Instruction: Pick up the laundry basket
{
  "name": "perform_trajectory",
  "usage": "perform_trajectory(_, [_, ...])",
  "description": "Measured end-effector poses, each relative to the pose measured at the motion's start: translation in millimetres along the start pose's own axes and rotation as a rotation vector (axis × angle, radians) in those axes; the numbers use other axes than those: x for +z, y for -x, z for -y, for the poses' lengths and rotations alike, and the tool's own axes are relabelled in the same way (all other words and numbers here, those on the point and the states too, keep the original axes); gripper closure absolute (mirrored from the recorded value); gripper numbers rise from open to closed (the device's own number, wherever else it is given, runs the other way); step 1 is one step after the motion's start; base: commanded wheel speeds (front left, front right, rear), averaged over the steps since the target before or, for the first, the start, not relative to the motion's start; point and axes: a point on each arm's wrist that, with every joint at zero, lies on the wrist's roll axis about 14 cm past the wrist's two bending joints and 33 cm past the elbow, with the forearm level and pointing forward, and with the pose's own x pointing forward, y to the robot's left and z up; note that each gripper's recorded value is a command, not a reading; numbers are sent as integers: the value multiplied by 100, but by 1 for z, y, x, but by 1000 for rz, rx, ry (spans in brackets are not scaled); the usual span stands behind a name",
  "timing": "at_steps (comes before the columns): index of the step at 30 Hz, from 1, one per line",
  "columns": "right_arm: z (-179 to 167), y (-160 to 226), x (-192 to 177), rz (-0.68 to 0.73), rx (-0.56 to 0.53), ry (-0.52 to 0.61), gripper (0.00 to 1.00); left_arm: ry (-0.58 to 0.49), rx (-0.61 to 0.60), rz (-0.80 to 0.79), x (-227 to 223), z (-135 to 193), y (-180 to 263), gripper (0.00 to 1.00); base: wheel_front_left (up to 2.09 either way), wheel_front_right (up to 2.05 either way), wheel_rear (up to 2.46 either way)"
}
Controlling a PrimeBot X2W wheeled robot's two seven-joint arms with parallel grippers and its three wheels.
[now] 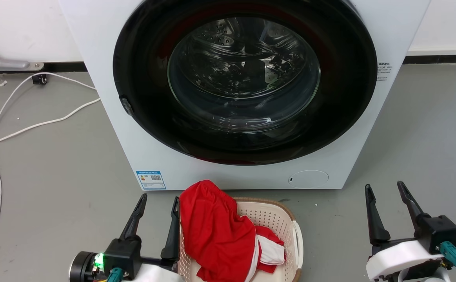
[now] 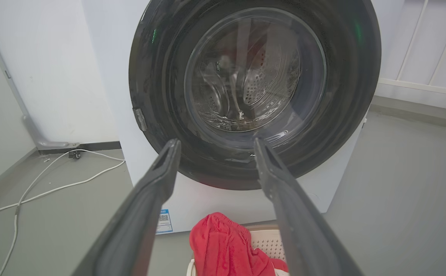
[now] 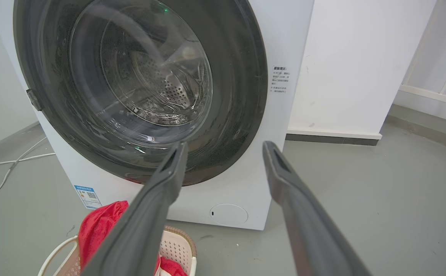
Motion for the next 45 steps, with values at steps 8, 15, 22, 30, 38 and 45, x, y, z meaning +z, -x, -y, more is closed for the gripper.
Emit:
perform_trajectory(8, [1, 2, -3, -1, -5, -17, 0, 74, 26, 8, -1, -8, 5, 0, 0, 0, 0])
perform_trajectory(15, [0, 4, -4, -2, 0, 9, 0, 54, 1, -2, -7, -6, 8, 0, 0, 0, 0])
perform_trajectory(22, [-1, 4, -4, 2, 8, 37, 0, 34, -16, -14, -12, -3, 9, 0, 0, 0, 0])
perform_trajectory(30, [-1, 3, -4, 3, 7, 33, 0, 33, -17, -21, -14, -4, 10, 0, 0, 0, 0])
perform_trajectory(38, [0, 2, -4, 4, 3, 28, 0, 33, -14, -24, -15, -6, 9, 0, 0, 0, 0])
perform_trajectory(45, [2, 1, -6, -3, -1, 27, 0, 47, -11, -43, -21, -6, 8, 0, 0, 0, 0])
